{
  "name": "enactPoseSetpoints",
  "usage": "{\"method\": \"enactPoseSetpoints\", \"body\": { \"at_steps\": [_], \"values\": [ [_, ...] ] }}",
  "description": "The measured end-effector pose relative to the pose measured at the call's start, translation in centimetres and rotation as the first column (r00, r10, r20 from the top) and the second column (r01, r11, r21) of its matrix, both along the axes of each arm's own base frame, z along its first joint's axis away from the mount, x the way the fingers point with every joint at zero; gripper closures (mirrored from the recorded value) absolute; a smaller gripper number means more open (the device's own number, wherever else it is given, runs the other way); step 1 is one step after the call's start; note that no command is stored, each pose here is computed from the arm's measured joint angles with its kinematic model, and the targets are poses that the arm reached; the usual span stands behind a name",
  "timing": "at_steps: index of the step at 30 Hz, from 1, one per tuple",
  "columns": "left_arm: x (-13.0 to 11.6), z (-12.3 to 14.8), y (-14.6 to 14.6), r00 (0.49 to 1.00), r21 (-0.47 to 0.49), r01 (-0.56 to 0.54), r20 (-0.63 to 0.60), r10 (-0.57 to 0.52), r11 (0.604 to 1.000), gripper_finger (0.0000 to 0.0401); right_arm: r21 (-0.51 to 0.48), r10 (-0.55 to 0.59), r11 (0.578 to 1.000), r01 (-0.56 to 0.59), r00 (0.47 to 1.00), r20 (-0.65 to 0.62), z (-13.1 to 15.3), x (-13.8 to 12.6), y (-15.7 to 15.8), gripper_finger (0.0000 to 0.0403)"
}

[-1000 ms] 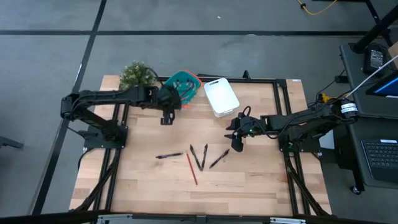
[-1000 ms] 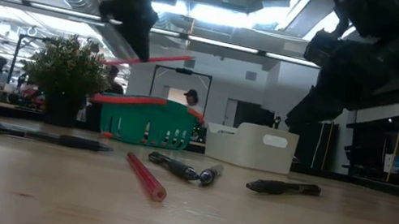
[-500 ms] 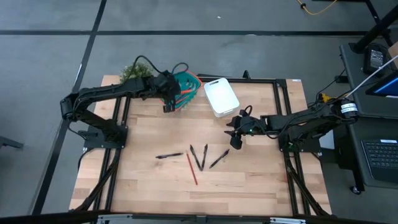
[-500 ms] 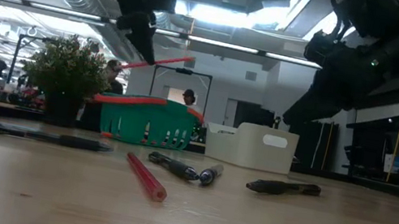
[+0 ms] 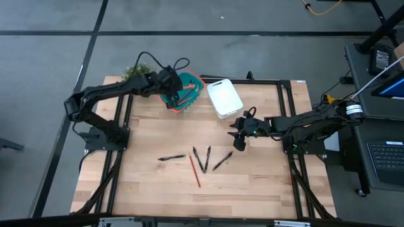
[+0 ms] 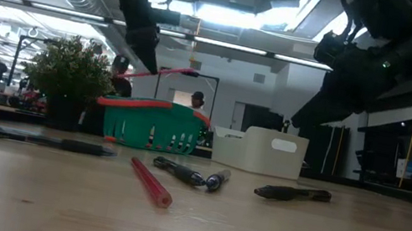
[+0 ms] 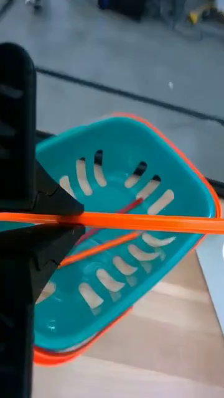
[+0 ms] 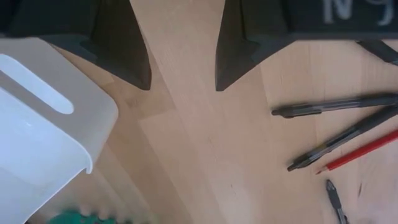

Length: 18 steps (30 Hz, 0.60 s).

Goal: Sort pens & pencils
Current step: Put the orange pencil into the green basket

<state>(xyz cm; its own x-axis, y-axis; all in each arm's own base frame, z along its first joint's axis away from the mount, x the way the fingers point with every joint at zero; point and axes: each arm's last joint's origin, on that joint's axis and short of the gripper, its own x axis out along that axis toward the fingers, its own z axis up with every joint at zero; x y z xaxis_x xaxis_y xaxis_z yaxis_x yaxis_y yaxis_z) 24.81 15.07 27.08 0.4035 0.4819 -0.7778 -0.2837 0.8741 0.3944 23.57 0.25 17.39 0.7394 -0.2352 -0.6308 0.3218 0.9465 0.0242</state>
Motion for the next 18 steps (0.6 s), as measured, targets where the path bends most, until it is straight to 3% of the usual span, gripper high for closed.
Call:
{"method": "enactPoseSetpoints", "body": {
  "at_steps": [18],
  "values": [
    [-1.4, -1.4, 2.4, 1.0, -0.184, 0.0, 0.014, 0.002, 0.983, 0.0385, -0.023, -0.032, 0.999, 0.033, 0.999, 0.018, 0.2, 0.1, -1.2, 0.0223]
  ]
}}
